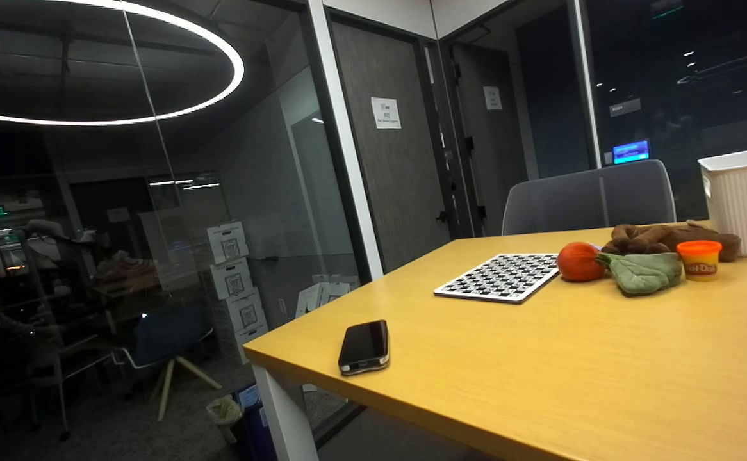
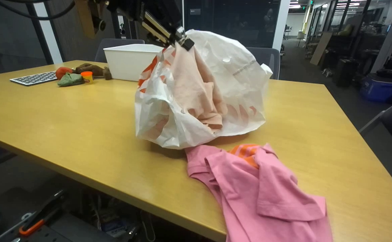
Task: Remove the shirts from the plastic bag and put them on the table
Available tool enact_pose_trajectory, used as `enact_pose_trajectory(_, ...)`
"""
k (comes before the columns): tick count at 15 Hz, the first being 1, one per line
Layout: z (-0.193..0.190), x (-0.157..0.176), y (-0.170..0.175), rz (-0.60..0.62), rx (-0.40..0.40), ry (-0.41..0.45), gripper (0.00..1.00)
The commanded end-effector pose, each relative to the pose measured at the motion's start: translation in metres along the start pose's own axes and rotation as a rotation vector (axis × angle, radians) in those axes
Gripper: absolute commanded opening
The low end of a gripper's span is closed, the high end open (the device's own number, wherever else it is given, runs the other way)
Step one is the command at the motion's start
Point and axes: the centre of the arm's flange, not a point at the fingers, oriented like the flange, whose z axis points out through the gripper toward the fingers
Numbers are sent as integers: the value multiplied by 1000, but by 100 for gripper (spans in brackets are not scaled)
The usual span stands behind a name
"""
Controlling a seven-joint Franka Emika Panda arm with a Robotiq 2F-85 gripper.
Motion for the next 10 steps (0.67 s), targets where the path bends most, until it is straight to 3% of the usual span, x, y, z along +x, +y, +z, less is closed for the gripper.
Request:
enact_pose_trajectory(1, -14, 10, 33, 127, -159, -25, 11)
enact_pose_trajectory(10, -37, 8, 98, 473, -498, -72, 12)
